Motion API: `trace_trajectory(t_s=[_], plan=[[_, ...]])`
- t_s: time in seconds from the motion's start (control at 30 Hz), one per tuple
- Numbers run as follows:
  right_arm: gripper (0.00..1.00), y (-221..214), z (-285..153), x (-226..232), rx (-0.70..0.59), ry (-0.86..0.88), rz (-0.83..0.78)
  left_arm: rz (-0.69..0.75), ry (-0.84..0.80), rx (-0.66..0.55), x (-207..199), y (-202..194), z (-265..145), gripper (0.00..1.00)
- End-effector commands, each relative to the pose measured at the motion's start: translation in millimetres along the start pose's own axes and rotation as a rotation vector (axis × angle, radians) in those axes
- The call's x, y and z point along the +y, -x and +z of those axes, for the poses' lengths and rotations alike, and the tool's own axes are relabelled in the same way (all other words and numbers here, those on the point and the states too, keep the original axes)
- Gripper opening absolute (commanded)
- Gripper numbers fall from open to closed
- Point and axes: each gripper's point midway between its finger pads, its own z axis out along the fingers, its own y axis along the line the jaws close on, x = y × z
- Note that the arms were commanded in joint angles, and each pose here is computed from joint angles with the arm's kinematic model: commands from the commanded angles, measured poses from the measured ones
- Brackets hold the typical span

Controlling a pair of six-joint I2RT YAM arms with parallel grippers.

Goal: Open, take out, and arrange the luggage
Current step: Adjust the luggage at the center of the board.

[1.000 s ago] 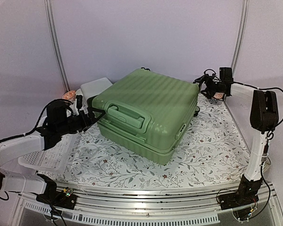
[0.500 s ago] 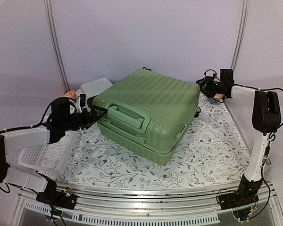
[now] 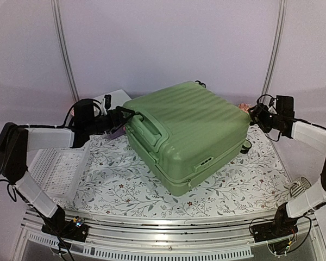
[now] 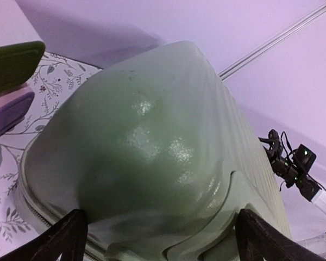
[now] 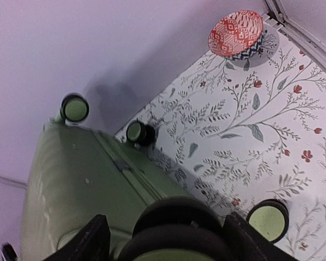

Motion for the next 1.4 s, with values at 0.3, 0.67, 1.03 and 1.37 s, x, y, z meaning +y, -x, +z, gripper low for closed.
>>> trace_trajectory(t_s=[0.3,0.67,1.03,1.37], plan=[[0.9,-1.2,-110.7,-21.7,-0.144,-0.267,-0.326,0.117,-0.09,0.048,-34.1,-8.8,68.4,0.98],[0.9,-34.7,-139.2,92.9,-0.07,0.033,-0.639,0.288,0.118,0.035,-37.4,-9.6,-13.5,0.98],[0.87,-153.9,-169.1,163.4,0.181,0.52,-0.9,0.321,0.225,-0.126,-25.8,-17.7,-112.3,0.98],[0.85,-273.1,-199.8,161.1,0.436,0.669,-0.963,0.302,-0.06,0.034,-58.4,-73.9,-95.7,0.98]])
